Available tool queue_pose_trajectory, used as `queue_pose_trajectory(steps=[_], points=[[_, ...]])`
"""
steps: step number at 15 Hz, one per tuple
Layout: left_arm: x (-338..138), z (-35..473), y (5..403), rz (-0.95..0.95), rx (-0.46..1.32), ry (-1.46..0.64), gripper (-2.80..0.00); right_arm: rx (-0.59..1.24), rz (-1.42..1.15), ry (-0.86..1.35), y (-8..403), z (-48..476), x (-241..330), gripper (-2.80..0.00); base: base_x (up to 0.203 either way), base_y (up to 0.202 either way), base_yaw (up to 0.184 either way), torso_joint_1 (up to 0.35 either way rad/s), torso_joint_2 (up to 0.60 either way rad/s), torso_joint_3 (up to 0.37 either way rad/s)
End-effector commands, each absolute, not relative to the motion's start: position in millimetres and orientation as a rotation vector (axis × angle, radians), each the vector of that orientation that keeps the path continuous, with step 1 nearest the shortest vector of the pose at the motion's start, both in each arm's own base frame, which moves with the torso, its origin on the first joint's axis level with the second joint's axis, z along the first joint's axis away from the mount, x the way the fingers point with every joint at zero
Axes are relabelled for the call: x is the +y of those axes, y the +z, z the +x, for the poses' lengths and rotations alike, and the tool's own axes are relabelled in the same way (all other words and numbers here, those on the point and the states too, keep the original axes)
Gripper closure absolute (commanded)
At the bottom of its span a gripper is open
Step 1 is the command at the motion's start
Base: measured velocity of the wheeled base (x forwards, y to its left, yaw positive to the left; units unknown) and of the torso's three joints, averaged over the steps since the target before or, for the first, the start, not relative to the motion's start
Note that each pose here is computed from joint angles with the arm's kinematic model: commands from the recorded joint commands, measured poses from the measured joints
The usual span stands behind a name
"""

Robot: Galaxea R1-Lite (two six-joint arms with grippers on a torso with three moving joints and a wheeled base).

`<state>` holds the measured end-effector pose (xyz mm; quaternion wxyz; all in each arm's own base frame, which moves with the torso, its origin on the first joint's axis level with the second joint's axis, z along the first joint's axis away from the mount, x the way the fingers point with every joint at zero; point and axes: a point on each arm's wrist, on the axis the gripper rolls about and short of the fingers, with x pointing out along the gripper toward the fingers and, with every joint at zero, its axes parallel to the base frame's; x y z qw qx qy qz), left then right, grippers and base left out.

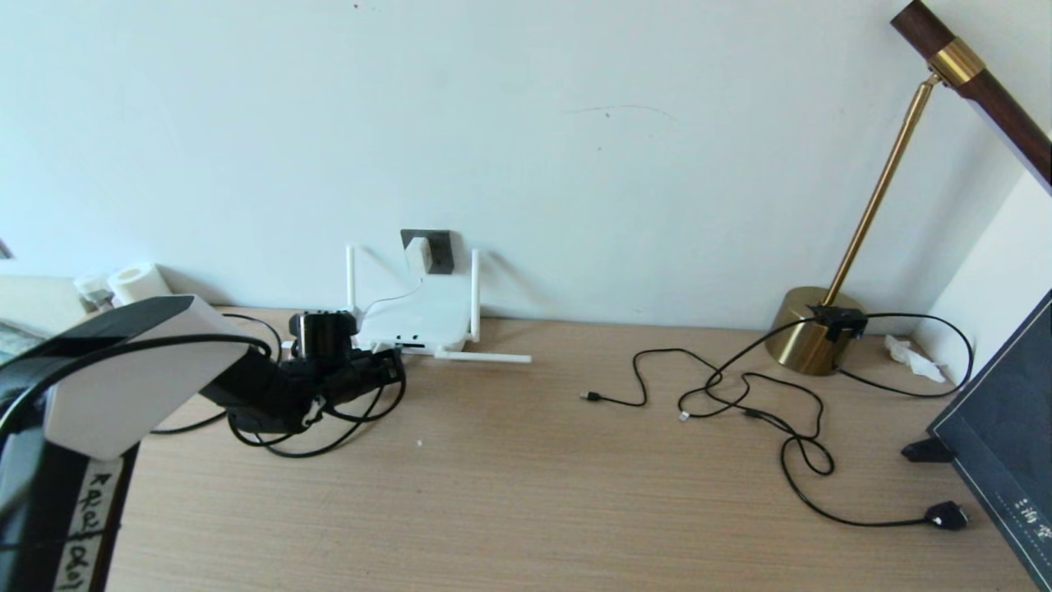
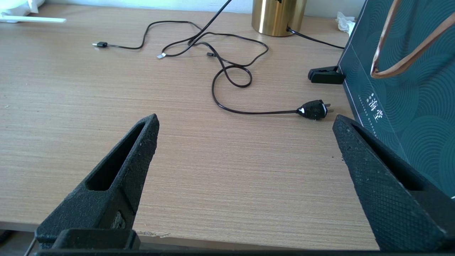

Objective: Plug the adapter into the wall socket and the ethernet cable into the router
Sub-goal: Align cable and router interface

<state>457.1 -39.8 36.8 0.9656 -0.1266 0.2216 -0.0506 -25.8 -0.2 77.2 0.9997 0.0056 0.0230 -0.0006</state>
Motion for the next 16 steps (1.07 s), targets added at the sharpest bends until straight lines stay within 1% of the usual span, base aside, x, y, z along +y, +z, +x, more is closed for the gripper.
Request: queue_pose_trajectory(steps=[1,16], points=[[-39.8,457.5,37.9,-0.257,0.444,-0.103,0.0,0.046,0.011,0.0,77.1,-25.8,-0.2,-2.8,0.0,0.0,0.0,0.0,0.0,0.0],[-40.1,461.8,40.8,-0.257,0.43,-0.105,0.0,0.046,0.012,-0.002,77.1,-25.8,-0.3,-2.8,0.0,0.0,0.0,0.0,0.0,0.0]])
